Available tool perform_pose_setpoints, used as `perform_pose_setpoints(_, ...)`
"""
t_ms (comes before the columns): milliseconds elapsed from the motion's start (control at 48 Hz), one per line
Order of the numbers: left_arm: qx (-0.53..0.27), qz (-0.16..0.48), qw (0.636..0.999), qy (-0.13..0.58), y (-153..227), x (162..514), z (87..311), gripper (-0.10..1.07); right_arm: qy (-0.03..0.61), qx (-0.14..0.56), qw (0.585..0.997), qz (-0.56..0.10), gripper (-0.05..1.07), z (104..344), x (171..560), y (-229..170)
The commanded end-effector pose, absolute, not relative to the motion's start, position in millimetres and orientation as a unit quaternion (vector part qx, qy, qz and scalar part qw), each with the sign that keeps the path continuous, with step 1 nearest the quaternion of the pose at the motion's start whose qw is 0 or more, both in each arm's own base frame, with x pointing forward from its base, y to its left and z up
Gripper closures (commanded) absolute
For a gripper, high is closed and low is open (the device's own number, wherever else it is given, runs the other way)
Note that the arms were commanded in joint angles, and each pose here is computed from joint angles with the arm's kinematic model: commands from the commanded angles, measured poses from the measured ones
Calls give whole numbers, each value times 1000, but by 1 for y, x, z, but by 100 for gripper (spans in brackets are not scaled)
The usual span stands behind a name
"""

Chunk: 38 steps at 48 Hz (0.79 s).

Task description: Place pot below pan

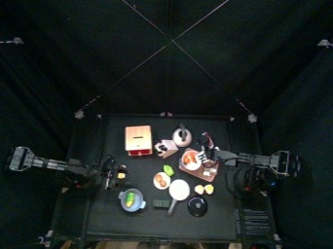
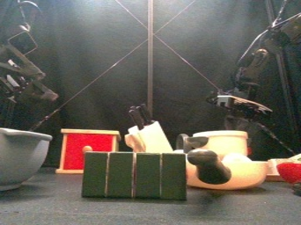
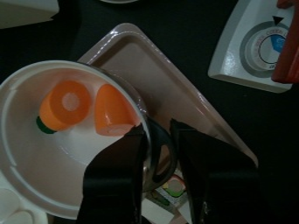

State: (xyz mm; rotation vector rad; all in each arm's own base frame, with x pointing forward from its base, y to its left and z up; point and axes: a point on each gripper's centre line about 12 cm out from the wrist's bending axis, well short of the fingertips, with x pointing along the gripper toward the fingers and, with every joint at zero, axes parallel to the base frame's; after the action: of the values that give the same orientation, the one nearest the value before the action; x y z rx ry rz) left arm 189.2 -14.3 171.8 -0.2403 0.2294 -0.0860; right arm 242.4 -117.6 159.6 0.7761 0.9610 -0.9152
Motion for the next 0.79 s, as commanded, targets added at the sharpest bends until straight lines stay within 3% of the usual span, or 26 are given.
perform_pose_setpoints(0,-118,-45,986,106,-15,192,176,7,419,360,726,-409,52,169,245,-116)
perform_pose_setpoints(146,-120,-44,986,106,-14,192,176,7,421,371,734,-383,52,182,245,-93)
perform_pose_setpoints(312,-120,-44,986,107,-14,192,176,7,438,385,751,-309,52,194,244,-37)
perform_pose_setpoints(521,-120,-43,986,106,-14,192,176,7,474,387,755,-237,52,194,225,29)
perform_pose_setpoints(771,-120,-44,986,105,-14,192,177,7,458,387,774,-205,52,194,228,68)
